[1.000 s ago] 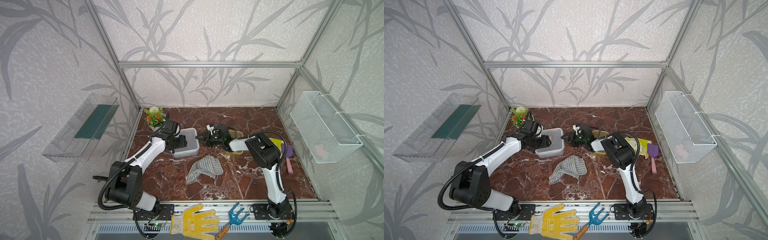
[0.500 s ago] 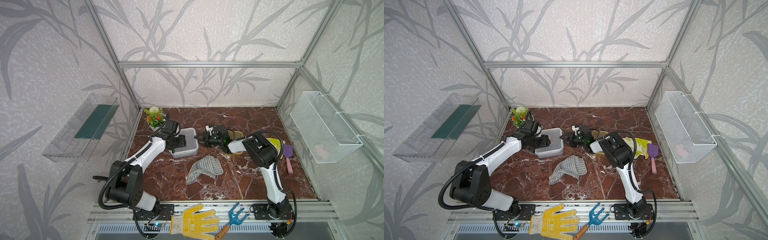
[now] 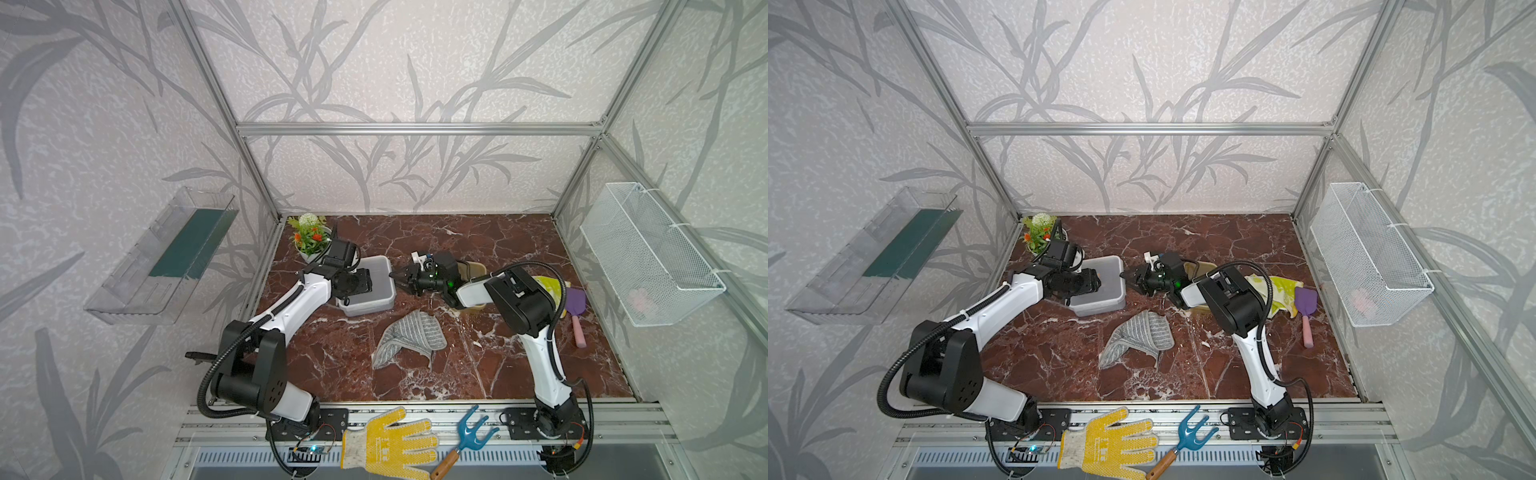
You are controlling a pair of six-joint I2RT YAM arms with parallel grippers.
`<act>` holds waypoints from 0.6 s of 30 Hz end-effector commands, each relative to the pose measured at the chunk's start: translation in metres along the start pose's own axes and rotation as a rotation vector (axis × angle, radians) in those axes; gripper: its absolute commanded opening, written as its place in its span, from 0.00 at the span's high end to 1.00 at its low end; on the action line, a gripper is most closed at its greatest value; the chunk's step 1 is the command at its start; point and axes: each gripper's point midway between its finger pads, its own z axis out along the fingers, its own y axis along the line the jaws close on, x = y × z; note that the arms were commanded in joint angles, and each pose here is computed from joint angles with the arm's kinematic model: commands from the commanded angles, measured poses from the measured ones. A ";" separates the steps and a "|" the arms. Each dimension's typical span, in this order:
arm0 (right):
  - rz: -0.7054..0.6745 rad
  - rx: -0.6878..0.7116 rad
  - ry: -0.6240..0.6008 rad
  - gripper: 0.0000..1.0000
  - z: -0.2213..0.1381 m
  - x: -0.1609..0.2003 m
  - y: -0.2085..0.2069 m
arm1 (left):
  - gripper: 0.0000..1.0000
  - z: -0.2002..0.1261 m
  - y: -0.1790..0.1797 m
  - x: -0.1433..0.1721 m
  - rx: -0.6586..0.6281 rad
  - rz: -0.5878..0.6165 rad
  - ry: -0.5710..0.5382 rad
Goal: Wipe the insides of the lunch boxes
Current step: Open the fastener of the lunch box.
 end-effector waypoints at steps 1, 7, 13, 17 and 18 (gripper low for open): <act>-0.029 0.021 0.041 0.66 -0.001 0.011 0.005 | 0.35 0.008 0.007 0.014 -0.026 -0.003 0.058; -0.070 0.162 0.054 0.71 -0.007 0.012 -0.005 | 0.35 0.013 0.009 0.018 -0.037 -0.004 0.080; -0.083 0.228 0.053 0.74 -0.012 0.011 -0.012 | 0.35 0.018 0.015 0.024 -0.078 -0.003 0.105; -0.096 0.245 0.055 0.70 -0.012 0.010 -0.012 | 0.35 0.020 0.014 0.024 -0.072 -0.003 0.108; -0.096 0.248 0.052 0.67 -0.011 0.010 -0.013 | 0.35 0.019 0.013 0.023 -0.067 -0.004 0.104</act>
